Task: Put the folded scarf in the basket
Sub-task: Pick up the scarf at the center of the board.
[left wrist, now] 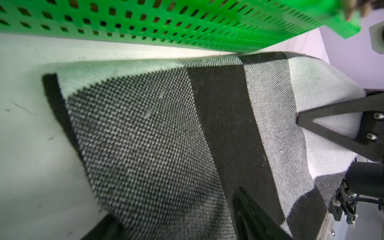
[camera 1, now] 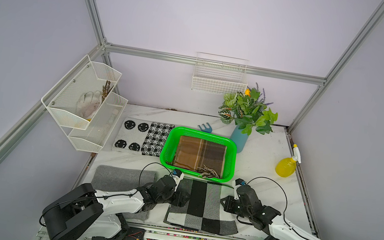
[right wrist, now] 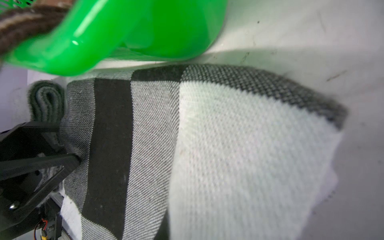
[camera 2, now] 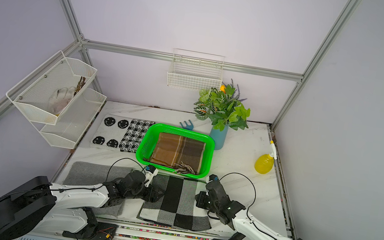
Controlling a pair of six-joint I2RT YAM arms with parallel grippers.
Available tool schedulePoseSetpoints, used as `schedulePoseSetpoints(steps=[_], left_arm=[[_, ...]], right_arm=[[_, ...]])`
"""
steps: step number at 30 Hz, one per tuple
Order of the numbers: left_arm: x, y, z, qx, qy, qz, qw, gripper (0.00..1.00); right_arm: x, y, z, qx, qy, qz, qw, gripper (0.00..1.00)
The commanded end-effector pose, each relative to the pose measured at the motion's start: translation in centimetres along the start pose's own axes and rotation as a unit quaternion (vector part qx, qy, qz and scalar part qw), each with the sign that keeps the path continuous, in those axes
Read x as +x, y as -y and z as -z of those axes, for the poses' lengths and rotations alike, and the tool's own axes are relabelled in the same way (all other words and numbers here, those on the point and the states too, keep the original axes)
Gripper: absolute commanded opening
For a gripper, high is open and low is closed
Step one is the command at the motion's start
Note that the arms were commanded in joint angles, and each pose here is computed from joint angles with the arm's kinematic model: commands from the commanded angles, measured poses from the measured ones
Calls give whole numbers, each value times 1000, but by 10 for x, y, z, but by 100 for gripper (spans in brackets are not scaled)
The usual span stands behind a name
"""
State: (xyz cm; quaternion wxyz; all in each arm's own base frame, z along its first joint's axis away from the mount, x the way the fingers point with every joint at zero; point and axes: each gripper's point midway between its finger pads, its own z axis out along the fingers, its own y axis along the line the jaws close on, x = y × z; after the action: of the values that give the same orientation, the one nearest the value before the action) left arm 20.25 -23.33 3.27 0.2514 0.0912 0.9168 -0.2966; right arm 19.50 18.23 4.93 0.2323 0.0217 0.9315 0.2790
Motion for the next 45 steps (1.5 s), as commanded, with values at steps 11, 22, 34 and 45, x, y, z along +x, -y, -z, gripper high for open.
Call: schedulePoseSetpoints(steps=[11,22,34,45], left_arm=[[64,-59,4,-133,-99,12,986,81],[79,-20,-24,-38,-124,29,991,64],[78,3,-27,-2,-121,14,993,0],[-25,73,53,25,27,-67,997,0]], right_arm=[[-4,16,2,37,27,22,999,0],[2,4,-6,-5,10,31,999,0],[-5,-7,-1,-29,27,40,998,0],[-51,-68,75,-76,80,105,988,0]])
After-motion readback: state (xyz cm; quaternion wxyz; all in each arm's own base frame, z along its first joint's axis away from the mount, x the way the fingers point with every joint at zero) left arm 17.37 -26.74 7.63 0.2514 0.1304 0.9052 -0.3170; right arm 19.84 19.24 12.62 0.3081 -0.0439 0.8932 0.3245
